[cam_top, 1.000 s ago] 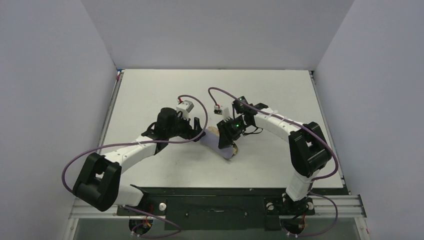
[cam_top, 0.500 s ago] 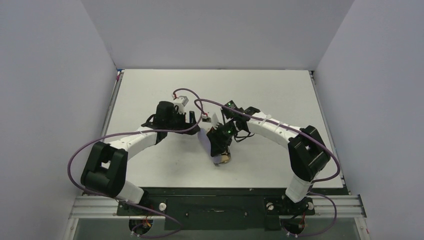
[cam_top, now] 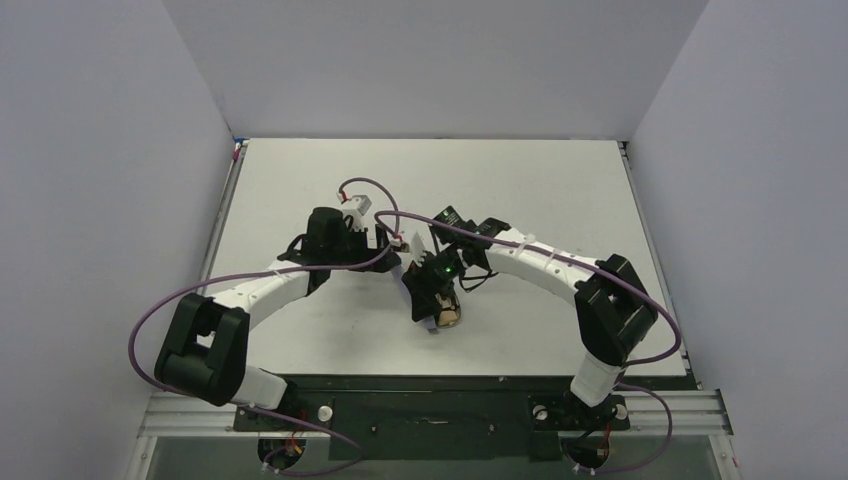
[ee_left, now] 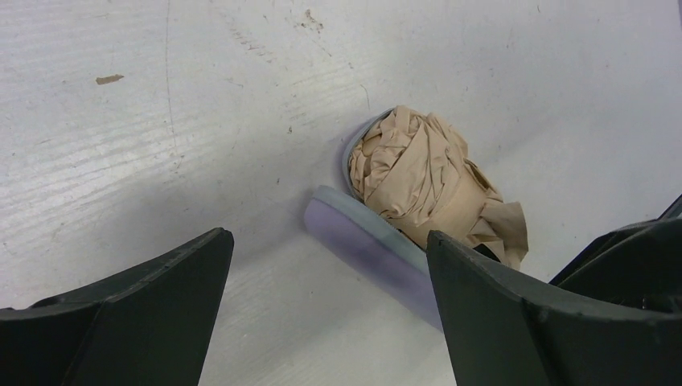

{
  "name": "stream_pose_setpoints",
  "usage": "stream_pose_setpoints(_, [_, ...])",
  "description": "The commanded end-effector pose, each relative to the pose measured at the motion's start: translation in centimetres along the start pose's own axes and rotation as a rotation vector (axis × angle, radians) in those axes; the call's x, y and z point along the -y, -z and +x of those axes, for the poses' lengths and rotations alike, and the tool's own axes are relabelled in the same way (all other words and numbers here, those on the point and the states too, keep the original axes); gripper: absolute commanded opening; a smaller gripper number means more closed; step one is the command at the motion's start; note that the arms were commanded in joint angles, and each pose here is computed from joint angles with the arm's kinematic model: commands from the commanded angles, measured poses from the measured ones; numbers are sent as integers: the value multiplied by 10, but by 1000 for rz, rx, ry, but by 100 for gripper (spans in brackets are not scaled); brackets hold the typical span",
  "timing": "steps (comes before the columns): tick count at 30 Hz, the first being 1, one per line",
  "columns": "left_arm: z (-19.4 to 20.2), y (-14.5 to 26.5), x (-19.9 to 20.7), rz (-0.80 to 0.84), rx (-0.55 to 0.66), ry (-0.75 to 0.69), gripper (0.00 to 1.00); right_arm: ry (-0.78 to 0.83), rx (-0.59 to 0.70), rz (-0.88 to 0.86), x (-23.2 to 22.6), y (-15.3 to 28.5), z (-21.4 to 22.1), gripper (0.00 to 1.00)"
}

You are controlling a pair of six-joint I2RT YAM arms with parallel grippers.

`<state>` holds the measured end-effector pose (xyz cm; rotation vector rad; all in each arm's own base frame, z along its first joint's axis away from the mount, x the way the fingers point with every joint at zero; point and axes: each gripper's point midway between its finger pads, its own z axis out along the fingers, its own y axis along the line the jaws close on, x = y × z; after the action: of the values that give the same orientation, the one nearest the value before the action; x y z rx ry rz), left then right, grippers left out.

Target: Open the umbrella

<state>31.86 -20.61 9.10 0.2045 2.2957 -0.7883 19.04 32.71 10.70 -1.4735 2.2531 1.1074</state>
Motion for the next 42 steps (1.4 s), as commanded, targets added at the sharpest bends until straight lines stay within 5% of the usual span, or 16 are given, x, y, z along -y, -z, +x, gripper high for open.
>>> stream_pose_setpoints(1, [-20,-2,15,32,59,-15,90,128,69,10,-14,7,-30,63])
stream_pose_setpoints(13, [48,2,-10,-62,-153,49,78,27,143,92,3,34,-37,63])
stream_pose_setpoints(20, [50,11,-5,-37,-128,33,76,-207,224,631,77,90,-35,59])
stream_pose_setpoints(30, [55,12,-8,-46,-130,45,76,-268,50,761,82,53,3,66])
stream_pose_setpoints(42, [56,11,-15,-69,-133,53,77,-283,31,741,92,5,0,59])
